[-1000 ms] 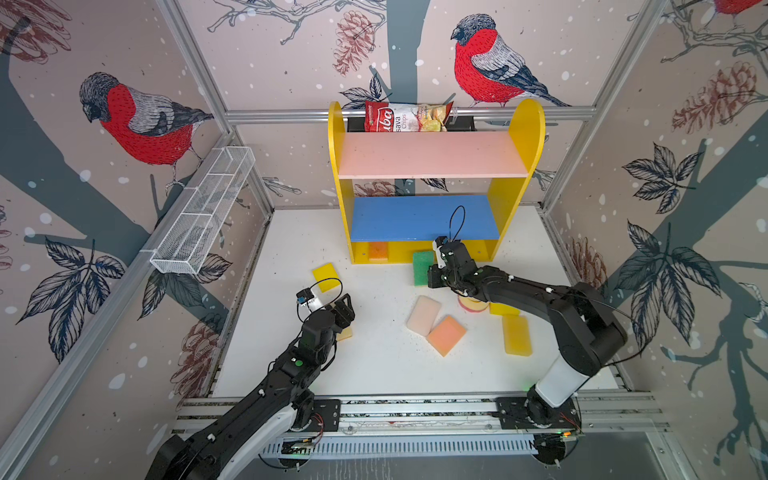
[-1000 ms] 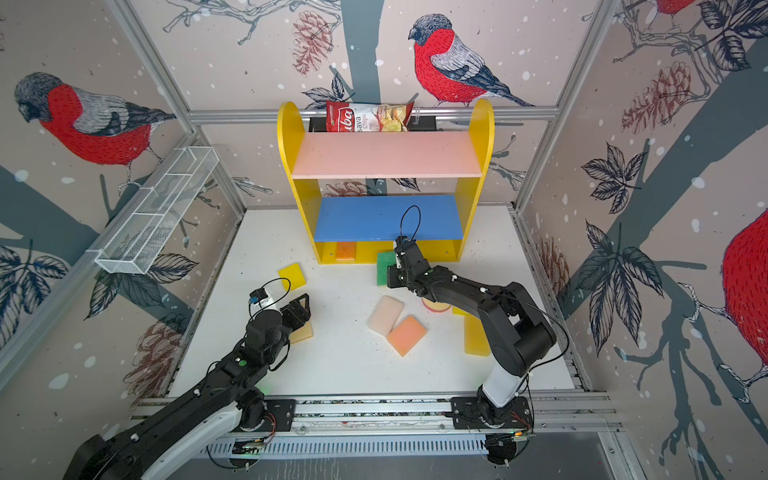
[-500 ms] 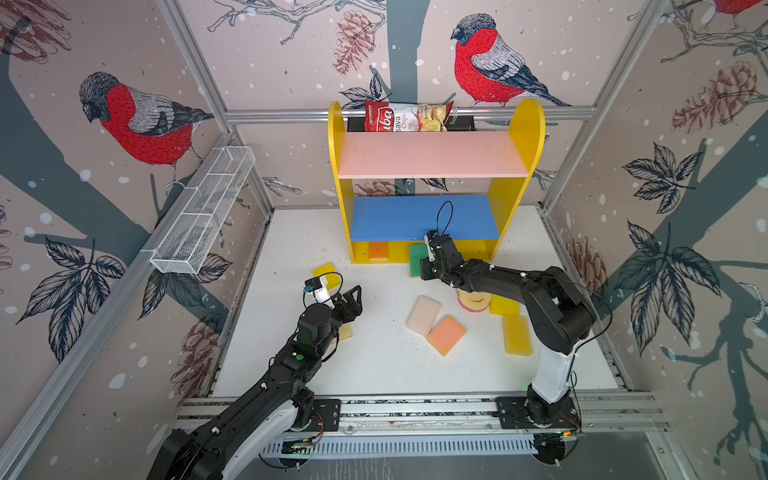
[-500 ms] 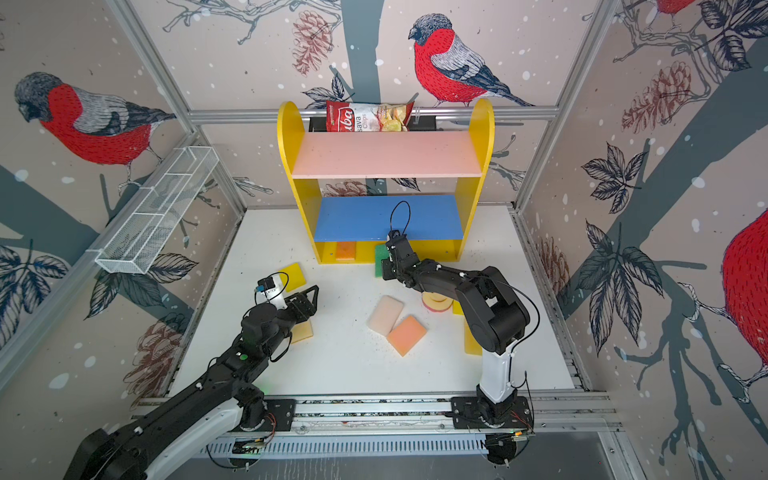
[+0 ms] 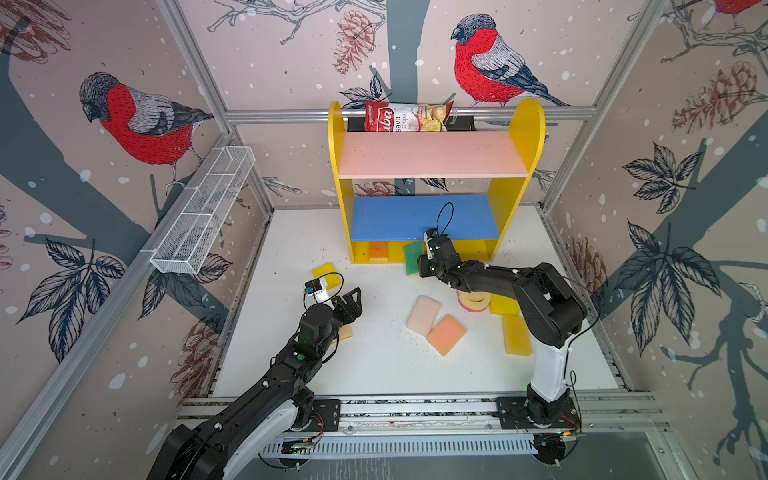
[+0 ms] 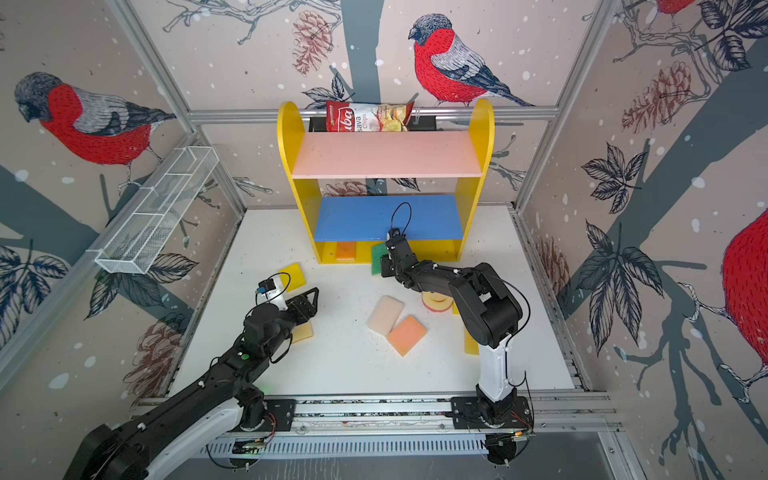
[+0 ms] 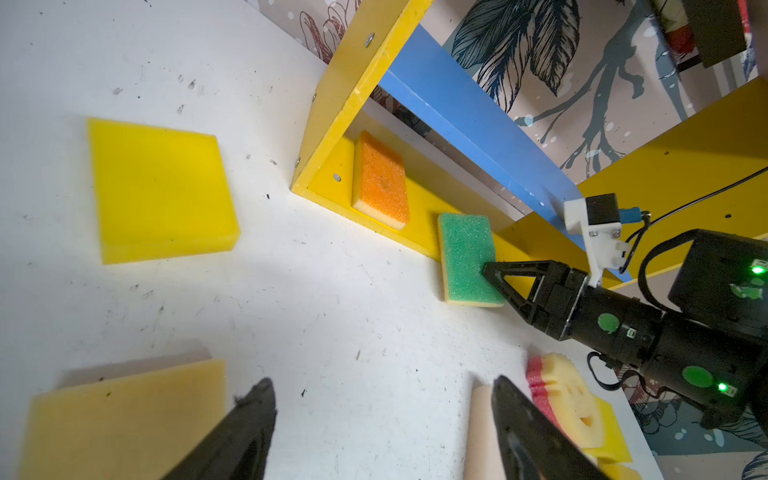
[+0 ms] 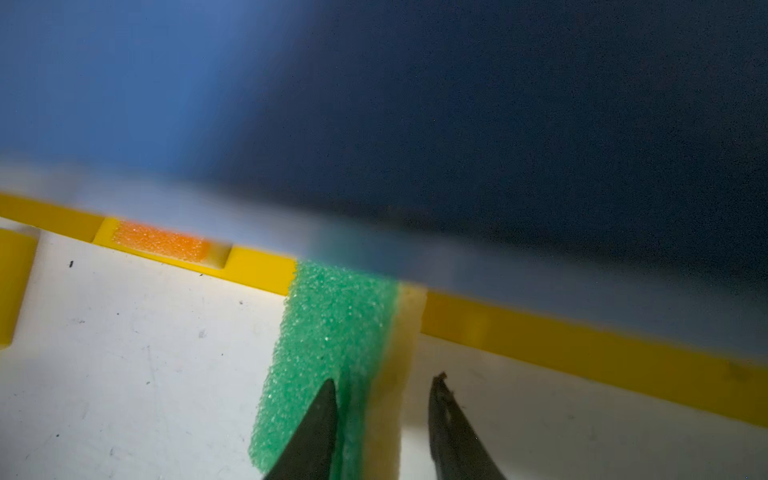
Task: Place and organize the cleaning sponges onto the shelf
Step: 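Carry the green sponge to the shelf base beside the orange sponge, then release the green sponge and pull right gripper back slightly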
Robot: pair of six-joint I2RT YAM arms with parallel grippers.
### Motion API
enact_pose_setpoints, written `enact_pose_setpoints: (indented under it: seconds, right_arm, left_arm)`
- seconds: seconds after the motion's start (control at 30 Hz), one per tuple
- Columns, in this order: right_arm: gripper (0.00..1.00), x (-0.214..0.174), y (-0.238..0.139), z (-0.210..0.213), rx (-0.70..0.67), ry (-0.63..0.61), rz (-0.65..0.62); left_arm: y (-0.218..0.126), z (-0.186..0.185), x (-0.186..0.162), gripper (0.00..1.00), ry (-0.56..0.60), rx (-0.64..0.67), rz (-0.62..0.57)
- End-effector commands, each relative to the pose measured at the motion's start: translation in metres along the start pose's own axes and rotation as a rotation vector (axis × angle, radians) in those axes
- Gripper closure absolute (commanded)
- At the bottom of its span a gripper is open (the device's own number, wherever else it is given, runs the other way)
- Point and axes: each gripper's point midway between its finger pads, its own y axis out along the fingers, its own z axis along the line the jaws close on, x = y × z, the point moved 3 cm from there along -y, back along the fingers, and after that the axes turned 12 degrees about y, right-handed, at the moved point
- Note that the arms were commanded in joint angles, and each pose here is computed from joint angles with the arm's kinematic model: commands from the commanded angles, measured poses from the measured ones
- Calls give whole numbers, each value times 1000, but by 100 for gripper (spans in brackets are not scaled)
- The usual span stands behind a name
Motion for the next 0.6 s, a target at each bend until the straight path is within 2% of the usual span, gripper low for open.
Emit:
enact_pose_setpoints:
  seconds: [0.0, 0.27, 0.57]
  right_arm:
    - [56, -1, -3, -2, 5, 24, 2]
    - [46, -5, -21, 1, 54, 69, 16]
    - [38, -11, -35, 2, 99, 102, 28]
  left_arm:
    - [2, -2, 4, 19, -25, -9, -20]
    - [3, -9, 7, 20, -66, -48, -25]
    - [-2, -6, -7, 21, -121, -80, 1]
